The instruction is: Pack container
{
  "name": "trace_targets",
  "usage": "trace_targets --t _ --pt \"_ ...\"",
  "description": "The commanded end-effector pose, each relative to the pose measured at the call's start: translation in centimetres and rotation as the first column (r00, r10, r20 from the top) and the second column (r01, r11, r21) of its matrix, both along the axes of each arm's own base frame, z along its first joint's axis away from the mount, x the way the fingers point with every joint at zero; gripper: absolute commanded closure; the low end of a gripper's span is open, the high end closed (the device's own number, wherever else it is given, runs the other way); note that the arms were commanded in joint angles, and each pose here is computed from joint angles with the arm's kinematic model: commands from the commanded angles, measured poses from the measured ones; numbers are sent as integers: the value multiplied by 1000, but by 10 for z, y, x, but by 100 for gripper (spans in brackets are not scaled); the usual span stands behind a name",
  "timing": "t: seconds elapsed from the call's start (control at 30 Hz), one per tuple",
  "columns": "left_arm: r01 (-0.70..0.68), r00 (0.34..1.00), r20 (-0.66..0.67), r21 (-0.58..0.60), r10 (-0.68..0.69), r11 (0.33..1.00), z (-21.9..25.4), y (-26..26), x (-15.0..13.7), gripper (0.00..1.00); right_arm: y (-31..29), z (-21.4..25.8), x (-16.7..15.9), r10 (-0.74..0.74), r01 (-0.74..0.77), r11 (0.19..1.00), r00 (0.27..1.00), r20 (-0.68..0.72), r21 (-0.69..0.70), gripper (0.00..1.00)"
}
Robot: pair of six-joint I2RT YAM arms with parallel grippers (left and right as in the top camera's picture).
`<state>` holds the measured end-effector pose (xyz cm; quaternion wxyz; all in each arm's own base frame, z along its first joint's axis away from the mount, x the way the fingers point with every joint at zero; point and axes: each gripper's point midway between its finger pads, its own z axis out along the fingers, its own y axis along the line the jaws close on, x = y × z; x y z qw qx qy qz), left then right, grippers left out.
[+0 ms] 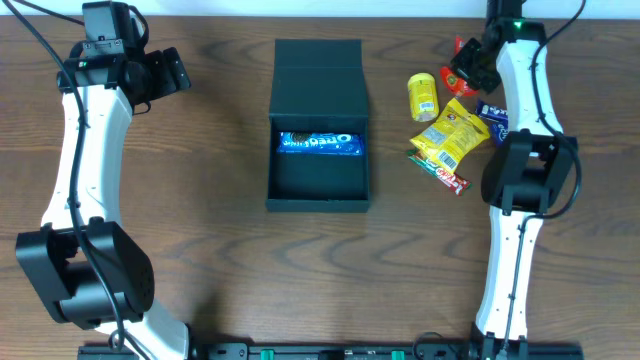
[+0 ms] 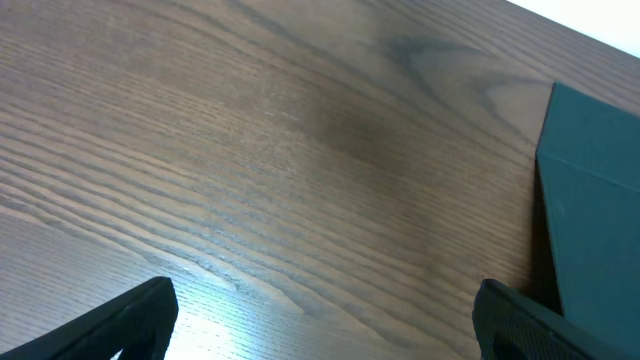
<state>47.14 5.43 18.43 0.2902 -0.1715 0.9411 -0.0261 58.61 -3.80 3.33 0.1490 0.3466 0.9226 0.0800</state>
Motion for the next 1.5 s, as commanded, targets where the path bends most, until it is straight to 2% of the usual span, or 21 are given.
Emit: trace_targets --t 0.0,0.23,0.43,0.63,0.7,0.83,0.97,1.03,1.17,1.33,1.47 --pt "12 1000 -16 14 -12 1000 -7 2 0 5 -3 44 14 75 -72 997 993 96 -36 89" --pt "12 1000 -16 13 -12 1000 -7 2 0 5 23 118 7 245 -225 967 951 187 -120 96" --pt "12 1000 -17 13 -12 1000 -7 2 0 5 83 156 -14 444 -412 893 874 199 -182 96" --pt "13 1000 -16 14 -13 1000 -7 2 0 5 155 169 -43 716 -669 691 685 134 -272 99" --pt "16 1000 -16 16 -15 1000 -7 2 0 5 179 169 -54 762 -719 642 635 123 -265 99" --pt "26 1000 -15 22 -26 999 -6 2 0 5 234 170 -80 900 -873 434 408 156 -221 99" --pt "66 998 -19 49 -65 997 -6 3 0 5 270 174 -104 947 -944 279 239 217 -177 99" --pt "74 997 -20 55 -73 996 -6 3 0 5 276 179 -112 952 -953 248 206 228 -174 99" --pt "74 997 -20 54 -73 996 -6 3 0 5 281 197 -122 953 -953 234 185 239 -193 99" --pt "74 997 -20 54 -73 996 -6 3 0 5 279 225 -155 973 -967 142 96 212 -213 99" --pt "76 997 -19 50 -75 996 -6 2 0 5 281 214 -191 988 -990 53 33 152 -133 99"
